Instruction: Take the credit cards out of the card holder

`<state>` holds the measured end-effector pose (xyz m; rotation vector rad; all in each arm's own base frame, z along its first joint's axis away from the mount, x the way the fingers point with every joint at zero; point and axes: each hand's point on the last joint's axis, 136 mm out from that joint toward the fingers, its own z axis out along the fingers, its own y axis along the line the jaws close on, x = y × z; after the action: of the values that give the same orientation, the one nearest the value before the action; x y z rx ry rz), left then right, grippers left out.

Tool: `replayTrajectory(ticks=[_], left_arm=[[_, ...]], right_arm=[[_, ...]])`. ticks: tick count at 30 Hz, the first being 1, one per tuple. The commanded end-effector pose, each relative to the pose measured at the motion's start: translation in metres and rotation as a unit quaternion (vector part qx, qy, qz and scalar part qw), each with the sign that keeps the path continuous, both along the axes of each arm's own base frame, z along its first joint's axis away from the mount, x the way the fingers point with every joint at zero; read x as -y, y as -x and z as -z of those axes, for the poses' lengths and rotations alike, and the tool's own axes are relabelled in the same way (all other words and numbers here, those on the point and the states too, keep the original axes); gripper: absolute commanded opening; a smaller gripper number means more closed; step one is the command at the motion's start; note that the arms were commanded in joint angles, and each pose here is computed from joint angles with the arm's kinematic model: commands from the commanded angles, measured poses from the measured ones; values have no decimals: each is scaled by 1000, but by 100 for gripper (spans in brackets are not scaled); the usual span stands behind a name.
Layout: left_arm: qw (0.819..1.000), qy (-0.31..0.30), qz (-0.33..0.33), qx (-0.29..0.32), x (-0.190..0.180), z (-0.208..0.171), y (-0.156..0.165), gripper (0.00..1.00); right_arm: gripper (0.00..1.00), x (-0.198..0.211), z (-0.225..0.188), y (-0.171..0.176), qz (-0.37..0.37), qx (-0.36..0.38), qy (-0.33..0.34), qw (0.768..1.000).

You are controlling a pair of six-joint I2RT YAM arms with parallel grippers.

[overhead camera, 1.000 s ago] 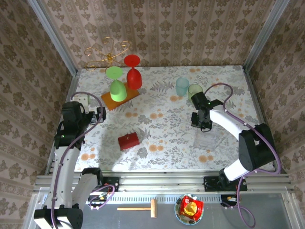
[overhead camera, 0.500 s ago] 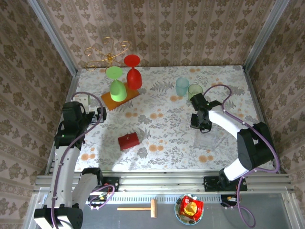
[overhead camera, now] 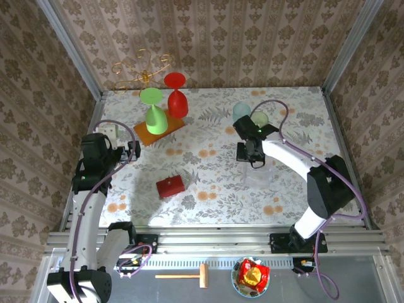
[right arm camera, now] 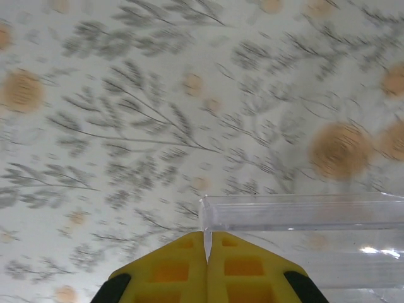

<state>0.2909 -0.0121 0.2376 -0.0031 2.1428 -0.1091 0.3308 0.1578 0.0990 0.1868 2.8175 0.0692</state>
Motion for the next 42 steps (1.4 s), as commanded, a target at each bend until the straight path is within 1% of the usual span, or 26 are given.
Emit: replayTrajectory(ticks=[1, 5, 9, 14, 18, 28, 38, 42], left_arm=[[1000, 14, 4, 5, 3, 0, -3, 100], [1000, 17, 7, 4, 4, 1, -3, 100], [1000, 13, 8, -1, 3, 3, -4, 100], [1000, 15, 12, -5, 5, 5, -5, 100], [1000, 17, 15, -3, 6, 5, -5, 100], [1000, 8, 13, -5, 4, 6, -3, 100], [1000, 12, 18, -6, 6, 6, -3, 100], [1000, 10, 18, -7, 6, 7, -2, 100]], right_arm=[[1, -15, -10, -15, 5, 11, 13, 1000], [1, -45, -15, -37, -11, 18, 8, 1000], [1, -69, -17, -61, -25, 26, 19, 999], [0, -78, -9, -81, -20, 20, 40, 999], [0, -84, -4, -94, -18, 22, 44, 999], [0, -94, 16, -106, -21, 13, 42, 999], [5, -97, 27, -105, -22, 6, 34, 999], [3, -102, 27, -107, -25, 10, 25, 999]])
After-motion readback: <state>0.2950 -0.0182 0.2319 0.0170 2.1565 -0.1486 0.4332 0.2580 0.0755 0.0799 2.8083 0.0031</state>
